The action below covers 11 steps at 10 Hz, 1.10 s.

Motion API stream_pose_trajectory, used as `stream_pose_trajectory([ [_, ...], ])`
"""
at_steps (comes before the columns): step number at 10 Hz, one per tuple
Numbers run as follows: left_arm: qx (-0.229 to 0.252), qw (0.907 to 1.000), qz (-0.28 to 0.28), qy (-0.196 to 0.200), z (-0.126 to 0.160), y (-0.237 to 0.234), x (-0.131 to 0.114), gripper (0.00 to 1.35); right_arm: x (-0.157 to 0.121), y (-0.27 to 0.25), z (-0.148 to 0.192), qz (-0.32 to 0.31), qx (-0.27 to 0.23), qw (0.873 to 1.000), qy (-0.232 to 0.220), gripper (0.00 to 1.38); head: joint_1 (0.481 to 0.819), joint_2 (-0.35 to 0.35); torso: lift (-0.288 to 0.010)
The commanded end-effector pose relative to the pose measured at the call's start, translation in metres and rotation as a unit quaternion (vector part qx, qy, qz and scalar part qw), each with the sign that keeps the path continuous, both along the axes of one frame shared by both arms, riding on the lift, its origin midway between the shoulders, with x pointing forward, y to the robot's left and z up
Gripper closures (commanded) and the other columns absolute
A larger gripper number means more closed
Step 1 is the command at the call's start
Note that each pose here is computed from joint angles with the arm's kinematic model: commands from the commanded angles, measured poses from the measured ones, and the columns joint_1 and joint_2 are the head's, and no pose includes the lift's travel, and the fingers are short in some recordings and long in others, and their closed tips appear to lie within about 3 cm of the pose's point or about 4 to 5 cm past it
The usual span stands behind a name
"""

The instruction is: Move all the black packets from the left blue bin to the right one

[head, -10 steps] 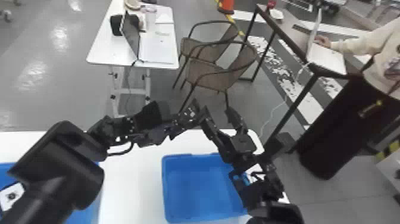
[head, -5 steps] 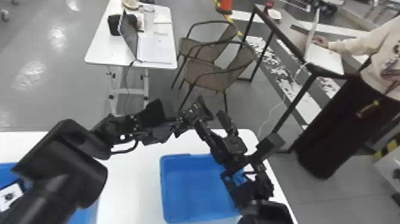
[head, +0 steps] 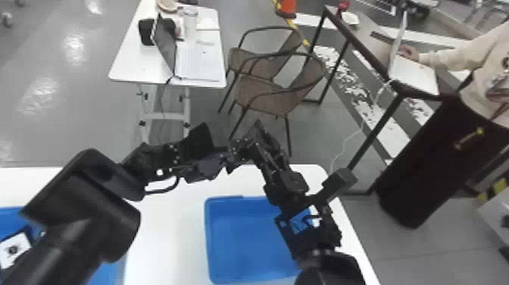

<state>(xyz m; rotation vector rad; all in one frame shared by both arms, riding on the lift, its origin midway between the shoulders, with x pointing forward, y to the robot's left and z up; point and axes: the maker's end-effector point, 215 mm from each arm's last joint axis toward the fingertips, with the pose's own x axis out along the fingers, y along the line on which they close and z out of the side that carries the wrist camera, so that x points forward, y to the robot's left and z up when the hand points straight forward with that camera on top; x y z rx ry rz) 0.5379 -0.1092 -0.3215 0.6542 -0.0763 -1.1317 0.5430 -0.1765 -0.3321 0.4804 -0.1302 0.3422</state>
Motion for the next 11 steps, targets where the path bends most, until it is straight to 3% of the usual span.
stream_pose_trajectory([
  [1,0.001,1.0000,-0.001,0.000,0.000,-0.001,0.000,1.22,0.001,0.000,-0.001,0.000,0.004,1.000,0.001,0.97,0.695,-0.283,0.000],
  [3,0.002,1.0000,0.000,-0.001,0.000,0.000,0.001,1.22,-0.002,0.009,-0.006,0.009,0.025,1.000,0.007,1.06,0.695,-0.284,0.000],
  [4,0.000,1.0000,0.003,0.000,0.000,0.002,0.002,1.22,-0.004,0.016,-0.009,0.016,0.030,0.999,0.012,1.18,0.695,-0.281,0.000],
  [5,-0.007,0.9999,0.010,0.000,0.000,0.007,0.003,1.18,-0.007,0.017,-0.016,0.017,0.029,0.999,0.019,1.16,0.695,-0.274,0.000],
  [7,-0.031,0.9988,0.034,0.016,-0.006,0.025,0.007,0.86,-0.010,0.010,-0.021,0.007,0.033,0.999,0.023,1.17,0.695,-0.262,0.000],
  [8,-0.041,0.9977,0.049,0.021,-0.007,0.036,0.009,0.61,-0.011,0.006,-0.025,0.002,0.032,0.999,0.027,1.22,0.695,-0.256,0.000],
  [9,-0.045,0.9959,0.073,0.029,-0.009,0.055,0.013,0.44,-0.015,-0.003,-0.039,-0.014,0.031,0.998,0.044,1.22,0.695,-0.249,0.000],
  [11,-0.072,0.9866,0.139,0.046,-0.011,0.112,0.018,0.39,-0.031,-0.027,-0.066,-0.042,0.029,0.996,0.072,1.22,0.695,-0.234,0.000],
])
